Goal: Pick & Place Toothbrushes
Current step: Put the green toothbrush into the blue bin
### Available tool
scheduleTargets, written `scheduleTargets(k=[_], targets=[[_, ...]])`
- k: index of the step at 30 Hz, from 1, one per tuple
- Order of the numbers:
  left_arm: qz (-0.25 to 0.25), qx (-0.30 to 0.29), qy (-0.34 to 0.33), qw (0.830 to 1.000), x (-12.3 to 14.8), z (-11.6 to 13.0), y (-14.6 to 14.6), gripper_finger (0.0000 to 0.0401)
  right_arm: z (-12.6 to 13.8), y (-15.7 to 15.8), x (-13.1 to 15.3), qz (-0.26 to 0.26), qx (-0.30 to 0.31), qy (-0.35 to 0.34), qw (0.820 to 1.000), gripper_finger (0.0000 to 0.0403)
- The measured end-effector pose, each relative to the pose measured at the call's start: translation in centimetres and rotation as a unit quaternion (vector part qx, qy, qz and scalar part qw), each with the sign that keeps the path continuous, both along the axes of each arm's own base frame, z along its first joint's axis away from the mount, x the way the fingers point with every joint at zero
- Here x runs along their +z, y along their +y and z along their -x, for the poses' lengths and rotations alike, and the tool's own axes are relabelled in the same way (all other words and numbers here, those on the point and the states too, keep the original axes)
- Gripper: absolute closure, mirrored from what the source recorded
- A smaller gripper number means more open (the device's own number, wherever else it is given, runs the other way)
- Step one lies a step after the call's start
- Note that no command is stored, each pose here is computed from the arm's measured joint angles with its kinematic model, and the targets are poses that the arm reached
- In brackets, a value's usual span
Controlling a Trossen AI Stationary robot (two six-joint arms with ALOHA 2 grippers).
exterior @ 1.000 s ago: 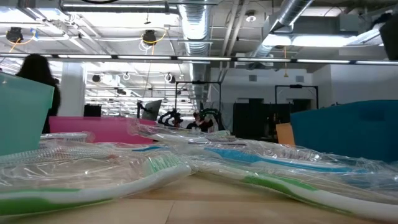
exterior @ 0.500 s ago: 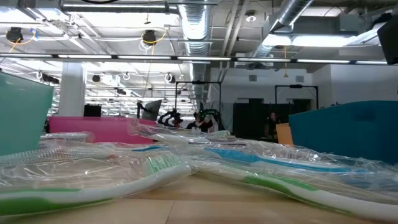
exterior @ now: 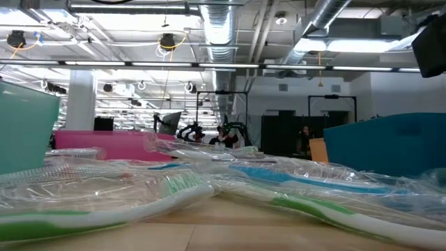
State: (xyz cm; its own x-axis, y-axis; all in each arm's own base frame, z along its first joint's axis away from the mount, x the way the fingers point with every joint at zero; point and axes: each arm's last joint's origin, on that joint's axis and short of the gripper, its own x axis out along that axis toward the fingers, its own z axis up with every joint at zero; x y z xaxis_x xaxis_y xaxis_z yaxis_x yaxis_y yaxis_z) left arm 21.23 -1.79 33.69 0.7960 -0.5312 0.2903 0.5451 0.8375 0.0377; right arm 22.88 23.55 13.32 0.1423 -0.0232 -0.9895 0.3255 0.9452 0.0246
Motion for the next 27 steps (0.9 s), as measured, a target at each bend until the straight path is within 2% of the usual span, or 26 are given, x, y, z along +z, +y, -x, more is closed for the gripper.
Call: scheduleTargets(k=[3, 5, 10, 15, 17, 21, 27], targets=[[0.0, 0.0, 0.0, 1.0, 0.0, 0.0, 0.0, 0.0229, -0.1, 0.1, 0.1, -0.007, 0.015, 0.008, 1.0, 0.0367], [0.0, 0.0, 0.0, 1.0, 0.0, 0.0, 0.0, 0.0229, -0.2, 0.3, 0.4, -0.011, 0.026, 0.013, 1.0, 0.0387], [0.0, 0.0, 0.0, 1.0, 0.0, 0.0, 0.0, 0.0229, -0.4, 0.8, 1.6, -0.01, 0.028, 0.026, 0.999, 0.0363], [0.0, 0.0, 0.0, 1.0, 0.0, 0.0, 0.0, 0.0229, -0.6, 0.8, 3.1, 0.013, 0.04, 0.04, 0.998, 0.039], [0.0, 0.0, 0.0, 1.0, 0.0, 0.0, 0.0, 0.0229, -0.8, 0.9, 3.8, 0.02, 0.046, 0.043, 0.998, 0.0386], [0.0, 0.0, 0.0, 1.0, 0.0, 0.0, 0.0, 0.0229, -1.0, 0.8, 5.4, 0.047, 0.054, 0.05, 0.996, 0.0371], [0.0, 0.0, 0.0, 1.0, 0.0, 0.0, 0.0, 0.0229, -0.9, 0.1, 8.2, 0.137, 0.088, 0.053, 0.985, 0.0391]])
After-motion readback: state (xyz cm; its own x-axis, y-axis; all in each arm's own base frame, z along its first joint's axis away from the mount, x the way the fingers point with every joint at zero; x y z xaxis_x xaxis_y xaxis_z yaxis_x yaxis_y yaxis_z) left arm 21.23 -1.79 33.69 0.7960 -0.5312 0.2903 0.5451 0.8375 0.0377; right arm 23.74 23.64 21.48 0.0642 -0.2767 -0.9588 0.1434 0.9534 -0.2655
